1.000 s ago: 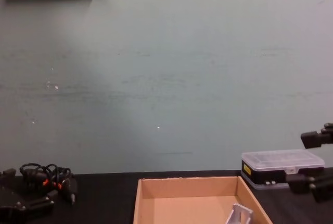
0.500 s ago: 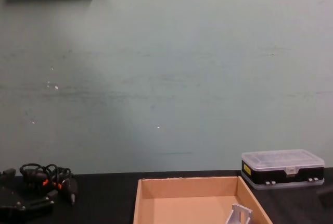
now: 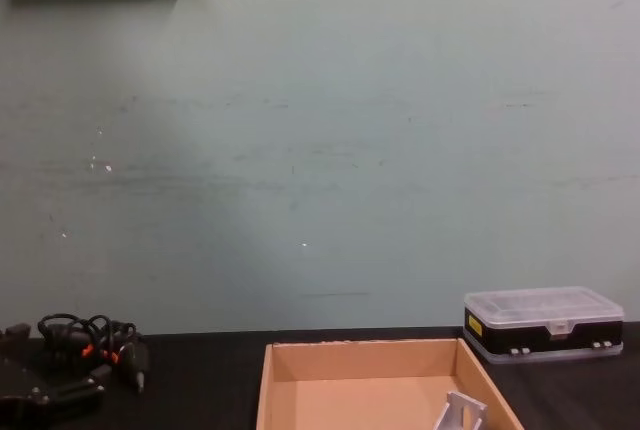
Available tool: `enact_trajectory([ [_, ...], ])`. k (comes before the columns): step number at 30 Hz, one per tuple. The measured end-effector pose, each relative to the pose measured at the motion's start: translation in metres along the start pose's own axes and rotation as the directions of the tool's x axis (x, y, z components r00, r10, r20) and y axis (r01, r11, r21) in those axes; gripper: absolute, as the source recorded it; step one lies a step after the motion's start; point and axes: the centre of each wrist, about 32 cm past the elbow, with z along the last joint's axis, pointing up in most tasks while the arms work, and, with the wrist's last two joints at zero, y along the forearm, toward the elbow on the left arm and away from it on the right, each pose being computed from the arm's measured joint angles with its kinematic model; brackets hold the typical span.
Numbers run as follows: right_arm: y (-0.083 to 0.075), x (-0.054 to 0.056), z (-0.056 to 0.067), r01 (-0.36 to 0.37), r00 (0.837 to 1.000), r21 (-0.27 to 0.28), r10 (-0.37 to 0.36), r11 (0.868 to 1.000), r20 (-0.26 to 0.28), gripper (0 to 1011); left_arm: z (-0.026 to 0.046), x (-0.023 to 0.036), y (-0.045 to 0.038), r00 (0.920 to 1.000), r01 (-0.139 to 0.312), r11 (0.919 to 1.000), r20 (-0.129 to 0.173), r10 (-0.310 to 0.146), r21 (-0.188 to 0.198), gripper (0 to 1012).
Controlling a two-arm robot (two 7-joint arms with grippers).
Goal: Use one hand to pick up the angle iron from the table and place it into the box.
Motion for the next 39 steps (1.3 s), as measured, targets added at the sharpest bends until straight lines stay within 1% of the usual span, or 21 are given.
enact_trajectory([
  [3,0.004,-0.002,-0.002,-0.008,1.0,-0.001,0.008,1.0,-0.003,1003,0.0,0.0,0.0,1.0,0.0,1.0,0.0,0.0,0.0,1000],
  [13,0.026,-0.008,-0.009,-0.034,0.999,0.002,0.034,0.999,-0.02,1003,0.0,0.0,0.0,1.0,0.0,1.0,0.0,0.0,0.0,1000],
  [27,0.043,-0.013,-0.013,-0.058,0.998,0.006,0.058,0.998,-0.028,1002,0.0,0.0,0.0,1.0,0.0,1.0,0.0,0.0,0.0,1000],
  [39,0.057,-0.014,-0.017,-0.057,0.998,0.008,0.058,0.998,-0.039,1002,0.0,0.0,0.0,1.0,0.0,1.0,0.0,0.0,0.0,1000],
])
